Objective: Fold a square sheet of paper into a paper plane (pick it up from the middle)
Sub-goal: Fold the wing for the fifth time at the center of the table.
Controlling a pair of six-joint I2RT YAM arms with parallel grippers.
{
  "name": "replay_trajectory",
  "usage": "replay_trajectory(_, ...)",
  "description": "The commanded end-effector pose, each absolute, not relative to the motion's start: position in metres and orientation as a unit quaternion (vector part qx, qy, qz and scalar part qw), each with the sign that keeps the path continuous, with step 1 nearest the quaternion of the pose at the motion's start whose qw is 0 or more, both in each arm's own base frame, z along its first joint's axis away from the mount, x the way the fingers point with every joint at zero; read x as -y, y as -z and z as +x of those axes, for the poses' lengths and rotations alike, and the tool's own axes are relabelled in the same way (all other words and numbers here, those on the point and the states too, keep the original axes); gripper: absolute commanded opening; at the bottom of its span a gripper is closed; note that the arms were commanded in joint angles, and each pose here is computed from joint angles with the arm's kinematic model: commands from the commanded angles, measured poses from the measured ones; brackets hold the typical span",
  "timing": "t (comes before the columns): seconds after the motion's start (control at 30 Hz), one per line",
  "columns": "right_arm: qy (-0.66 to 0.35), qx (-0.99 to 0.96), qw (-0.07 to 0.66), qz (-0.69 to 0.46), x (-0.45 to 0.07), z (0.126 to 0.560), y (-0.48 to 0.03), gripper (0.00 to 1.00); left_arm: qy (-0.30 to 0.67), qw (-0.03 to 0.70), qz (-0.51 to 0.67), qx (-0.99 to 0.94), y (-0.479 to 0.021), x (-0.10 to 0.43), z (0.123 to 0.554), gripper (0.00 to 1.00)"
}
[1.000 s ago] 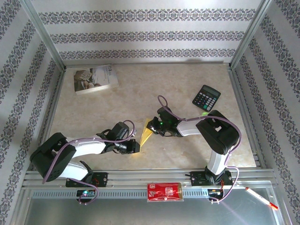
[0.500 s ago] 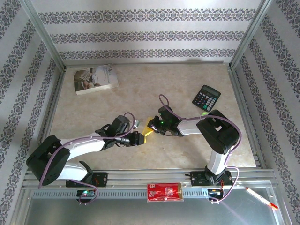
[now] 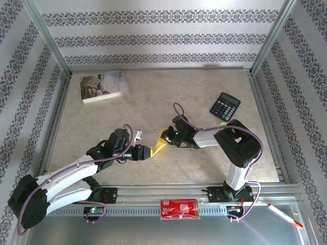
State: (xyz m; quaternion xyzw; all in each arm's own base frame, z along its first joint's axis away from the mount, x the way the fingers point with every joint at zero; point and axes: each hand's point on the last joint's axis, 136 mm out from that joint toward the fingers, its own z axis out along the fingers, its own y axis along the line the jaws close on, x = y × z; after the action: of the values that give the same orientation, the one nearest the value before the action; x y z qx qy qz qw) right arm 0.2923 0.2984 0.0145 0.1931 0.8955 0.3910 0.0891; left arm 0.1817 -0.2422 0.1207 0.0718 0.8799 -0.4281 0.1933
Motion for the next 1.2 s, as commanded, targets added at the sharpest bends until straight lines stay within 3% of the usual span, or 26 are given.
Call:
replay_trajectory(0.0, -0.328, -0.917, 0.065, 0.217, -0.272, 0.276, 0.026, 0.11, 0.41, 0.183, 0.082, -0.89, -0.114, 0.247, 0.191, 0.23)
replay_trajectory(0.1, -0.327, -0.917, 0.066, 0.217, -0.272, 0.276, 0.026, 0.11, 0.427, 0.153, 0.092, -0.886, -0.111, 0.269, 0.201, 0.17)
replay_trajectory(0.4, -0.33, -0.916, 0.065, 0.217, -0.274, 0.279, 0.024, 0.11, 0.427, 0.121, 0.118, -0.889, -0.082, 0.3, 0.221, 0.15)
replay_trajectory(0.93, -0.332, -0.917, 0.061, 0.212, -0.275, 0.28, 0.023, 0.11, 0.393, 0.064, 0.073, -0.915, -0.017, 0.277, 0.206, 0.15)
replay_trajectory(1.17, -0.33, -0.918, 0.059, 0.213, -0.274, 0.278, 0.025, 0.11, 0.446, 0.076, 0.076, -0.889, -0.051, 0.29, 0.211, 0.17)
